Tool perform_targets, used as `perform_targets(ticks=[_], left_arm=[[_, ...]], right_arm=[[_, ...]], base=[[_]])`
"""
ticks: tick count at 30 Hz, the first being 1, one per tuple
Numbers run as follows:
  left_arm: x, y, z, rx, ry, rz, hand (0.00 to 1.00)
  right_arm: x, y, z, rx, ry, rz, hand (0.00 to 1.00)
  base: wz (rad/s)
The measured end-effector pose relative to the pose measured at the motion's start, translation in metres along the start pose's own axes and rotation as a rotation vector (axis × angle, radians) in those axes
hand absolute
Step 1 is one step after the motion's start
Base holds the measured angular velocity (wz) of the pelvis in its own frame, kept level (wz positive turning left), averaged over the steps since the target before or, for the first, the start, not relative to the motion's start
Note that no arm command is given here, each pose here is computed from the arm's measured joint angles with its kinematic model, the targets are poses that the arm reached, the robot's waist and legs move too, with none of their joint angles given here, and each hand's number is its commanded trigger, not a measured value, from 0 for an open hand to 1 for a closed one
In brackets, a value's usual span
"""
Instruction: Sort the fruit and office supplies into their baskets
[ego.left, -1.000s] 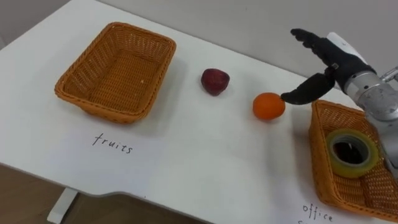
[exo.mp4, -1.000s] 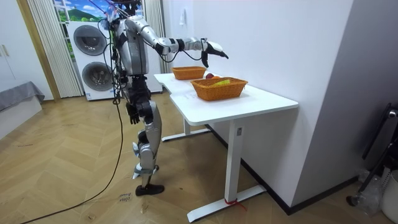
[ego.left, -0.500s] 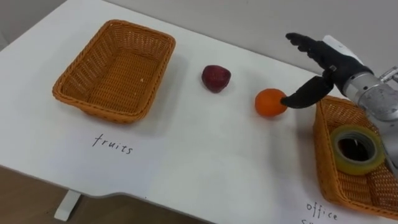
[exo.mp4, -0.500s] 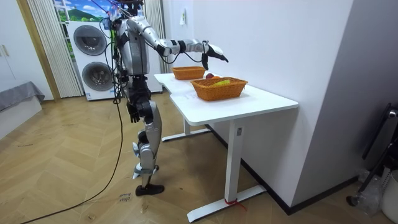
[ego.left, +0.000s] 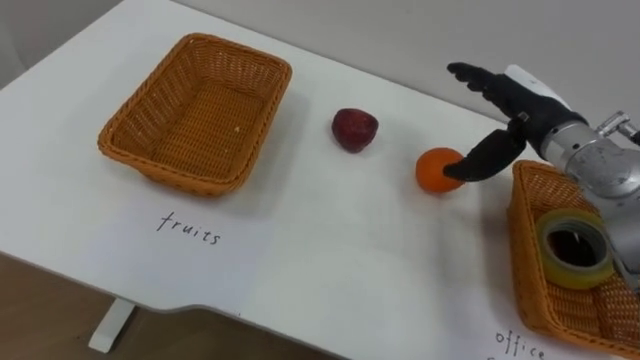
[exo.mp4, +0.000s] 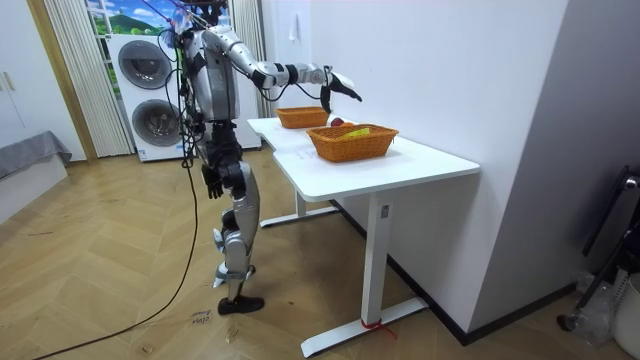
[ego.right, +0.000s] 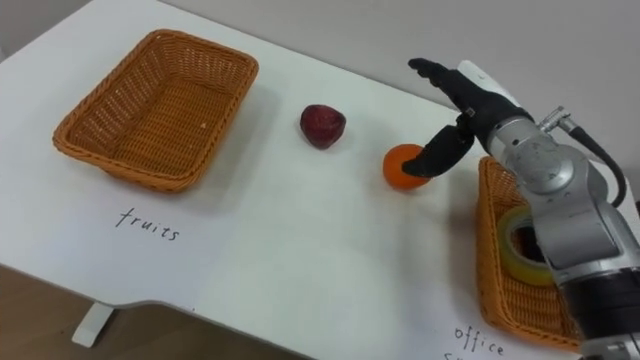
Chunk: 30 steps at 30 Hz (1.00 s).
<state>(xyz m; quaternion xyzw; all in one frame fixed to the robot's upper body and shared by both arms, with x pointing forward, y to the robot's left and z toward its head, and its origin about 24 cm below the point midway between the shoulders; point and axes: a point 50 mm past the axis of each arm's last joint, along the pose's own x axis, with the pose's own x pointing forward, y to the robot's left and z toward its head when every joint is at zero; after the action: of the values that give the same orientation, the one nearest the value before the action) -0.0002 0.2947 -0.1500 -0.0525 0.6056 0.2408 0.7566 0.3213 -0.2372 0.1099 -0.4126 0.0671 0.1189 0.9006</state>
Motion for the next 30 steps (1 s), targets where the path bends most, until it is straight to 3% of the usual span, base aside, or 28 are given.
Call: perform_targets(ticks=[21,30], left_arm=[[0.001,-0.005,0.001,0.039,0.003,-0.024,0.0],[0.001,-0.005,0.002,0.062,0.004,-0.045,0.0]], right_arm=[[0.004,0.02,0.002,-0.039,0.001,0.114,0.0],[0.005,0.027,0.001,-0.174,0.036,0.137,0.0]], base=[[0.0],[0.0]])
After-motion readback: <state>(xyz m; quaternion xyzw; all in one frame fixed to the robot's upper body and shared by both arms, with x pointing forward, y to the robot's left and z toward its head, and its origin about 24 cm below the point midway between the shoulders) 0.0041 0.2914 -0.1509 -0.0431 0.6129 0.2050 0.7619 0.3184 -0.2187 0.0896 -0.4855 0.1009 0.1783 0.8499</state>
